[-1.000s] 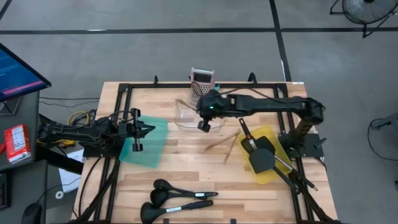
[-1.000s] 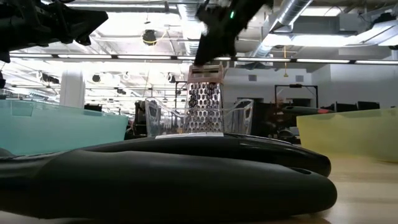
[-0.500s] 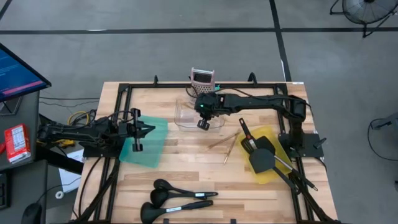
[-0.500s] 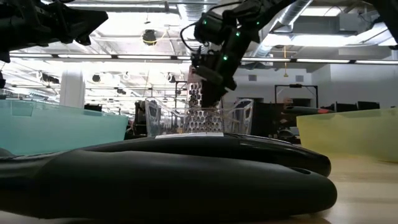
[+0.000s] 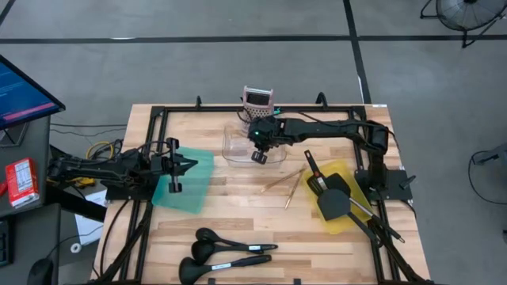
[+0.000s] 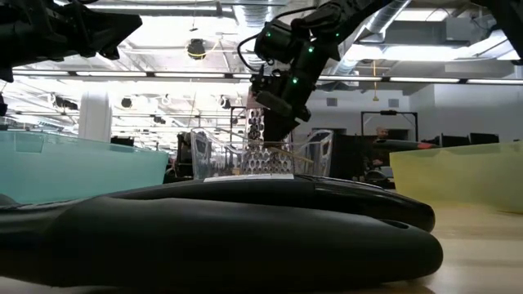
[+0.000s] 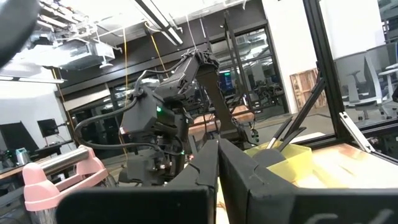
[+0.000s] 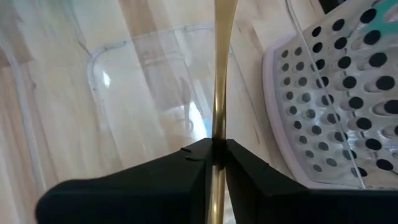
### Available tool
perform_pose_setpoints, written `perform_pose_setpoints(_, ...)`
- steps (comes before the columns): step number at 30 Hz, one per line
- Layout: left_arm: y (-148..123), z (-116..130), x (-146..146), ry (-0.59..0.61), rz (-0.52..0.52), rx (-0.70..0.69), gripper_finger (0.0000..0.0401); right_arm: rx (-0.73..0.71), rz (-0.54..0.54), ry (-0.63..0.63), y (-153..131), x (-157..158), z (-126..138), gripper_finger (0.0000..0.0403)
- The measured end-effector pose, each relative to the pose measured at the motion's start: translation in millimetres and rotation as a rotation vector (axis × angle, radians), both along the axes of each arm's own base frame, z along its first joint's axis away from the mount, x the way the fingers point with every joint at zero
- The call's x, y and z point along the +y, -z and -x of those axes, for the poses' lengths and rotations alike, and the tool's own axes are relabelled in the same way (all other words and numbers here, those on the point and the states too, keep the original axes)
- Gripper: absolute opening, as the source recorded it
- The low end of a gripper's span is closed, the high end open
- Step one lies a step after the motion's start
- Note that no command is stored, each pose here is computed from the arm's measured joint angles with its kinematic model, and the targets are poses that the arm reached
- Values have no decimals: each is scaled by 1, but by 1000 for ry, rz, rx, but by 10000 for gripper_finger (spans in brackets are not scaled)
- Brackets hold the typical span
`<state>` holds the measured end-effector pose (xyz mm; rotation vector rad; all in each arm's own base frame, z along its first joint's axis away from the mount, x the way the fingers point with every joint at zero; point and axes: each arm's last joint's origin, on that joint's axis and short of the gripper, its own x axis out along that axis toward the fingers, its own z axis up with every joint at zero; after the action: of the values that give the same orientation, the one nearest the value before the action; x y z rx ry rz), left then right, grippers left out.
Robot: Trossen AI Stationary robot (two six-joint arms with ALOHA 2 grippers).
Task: Pick & Place Kitchen Items
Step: Put the gold knife into the transparent bin
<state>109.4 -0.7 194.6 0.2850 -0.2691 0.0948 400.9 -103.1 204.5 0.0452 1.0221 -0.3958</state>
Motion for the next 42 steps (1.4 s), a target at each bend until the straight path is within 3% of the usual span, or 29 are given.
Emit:
perform_pose_setpoints(10, 0, 0, 0, 0, 0, 0, 2, -7, -11, 19, 0, 0, 0, 43)
perform_pose_setpoints(21, 0, 0, 0, 0, 0, 0, 2, 15, -39, 31, 0, 1, 3, 98)
perform_pose_setpoints(25, 0, 0, 0, 0, 0, 0, 2, 28, -75, 2, -31, 7, 6, 128)
perform_pose_setpoints(29, 0, 0, 0, 0, 0, 0, 2, 107, -81, -49, -70, 23, 23, 157)
perform_pose_setpoints(34, 0, 0, 0, 0, 0, 0, 2, 215, -82, -159, -97, 60, 51, 186)
perform_pose_setpoints(39, 0, 0, 0, 0, 0, 0, 2, 394, -17, -224, -101, 93, 72, 193)
perform_pose_setpoints(42, 0, 0, 0, 0, 0, 0, 2, 419, -4, -267, -97, 104, 74, 191)
